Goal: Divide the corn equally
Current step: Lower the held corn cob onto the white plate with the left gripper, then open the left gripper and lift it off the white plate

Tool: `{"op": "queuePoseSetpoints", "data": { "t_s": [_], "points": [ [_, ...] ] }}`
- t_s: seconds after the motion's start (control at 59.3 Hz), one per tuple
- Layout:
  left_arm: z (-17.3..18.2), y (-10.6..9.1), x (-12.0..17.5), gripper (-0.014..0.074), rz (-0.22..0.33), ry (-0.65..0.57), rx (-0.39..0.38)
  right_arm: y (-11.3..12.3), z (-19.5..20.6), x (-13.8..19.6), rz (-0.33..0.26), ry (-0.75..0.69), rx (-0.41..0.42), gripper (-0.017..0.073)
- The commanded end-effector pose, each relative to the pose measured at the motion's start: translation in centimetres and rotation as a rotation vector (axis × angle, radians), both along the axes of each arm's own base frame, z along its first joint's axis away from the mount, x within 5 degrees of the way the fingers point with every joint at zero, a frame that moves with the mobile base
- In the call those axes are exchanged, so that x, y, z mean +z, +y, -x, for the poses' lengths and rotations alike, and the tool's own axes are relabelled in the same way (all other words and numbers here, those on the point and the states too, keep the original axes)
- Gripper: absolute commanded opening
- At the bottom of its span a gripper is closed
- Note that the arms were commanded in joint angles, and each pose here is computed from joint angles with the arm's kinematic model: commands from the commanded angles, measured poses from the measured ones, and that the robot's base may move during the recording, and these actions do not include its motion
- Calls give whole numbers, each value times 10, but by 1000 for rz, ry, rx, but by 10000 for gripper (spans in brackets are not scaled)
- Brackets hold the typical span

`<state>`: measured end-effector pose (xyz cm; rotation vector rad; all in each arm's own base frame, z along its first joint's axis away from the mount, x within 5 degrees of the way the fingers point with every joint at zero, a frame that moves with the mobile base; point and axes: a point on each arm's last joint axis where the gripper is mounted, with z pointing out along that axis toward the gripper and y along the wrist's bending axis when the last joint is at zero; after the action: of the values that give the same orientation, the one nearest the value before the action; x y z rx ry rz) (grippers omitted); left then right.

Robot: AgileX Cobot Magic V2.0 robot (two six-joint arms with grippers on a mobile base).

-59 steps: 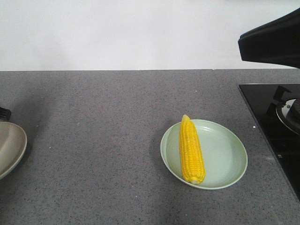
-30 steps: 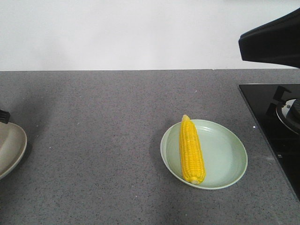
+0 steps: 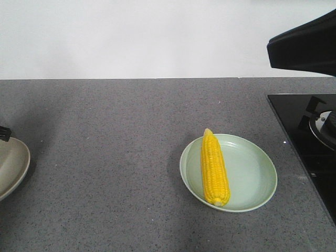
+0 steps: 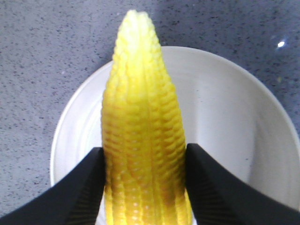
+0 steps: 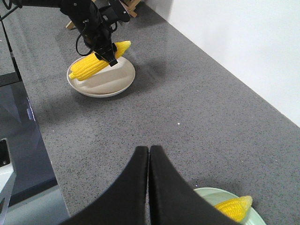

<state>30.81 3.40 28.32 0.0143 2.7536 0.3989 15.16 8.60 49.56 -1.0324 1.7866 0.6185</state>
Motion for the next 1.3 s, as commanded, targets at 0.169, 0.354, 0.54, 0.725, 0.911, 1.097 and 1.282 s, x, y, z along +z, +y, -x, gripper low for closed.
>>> {"op": "queuePoseSetpoints", "data": {
  "t_s": [0.169,0.354,0.54,0.725,0.911,1.097,1.282],
  "points": [
    [1,0,18,397,-1,-80,-7,1,9,9,-32,-15,26,-6],
    [1,0,18,435,0,-79,-8,1,9,9,-40,-2,19,-6],
    [1,0,18,437,0,-77,-7,1,9,9,-41,-1,19,-6],
    [3,-1,17,425,10,-57,-4,0,7,10,-48,-17,2,-6],
    [5,-12,18,347,119,-47,-79,-3,0,12,-49,-67,-66,-6],
    [21,-40,23,148,376,-130,-225,-6,-4,12,-25,-90,-113,-6],
    [62,-64,13,-9,603,-325,-348,-10,-9,-12,-57,-95,-198,-6]
  ]
}}
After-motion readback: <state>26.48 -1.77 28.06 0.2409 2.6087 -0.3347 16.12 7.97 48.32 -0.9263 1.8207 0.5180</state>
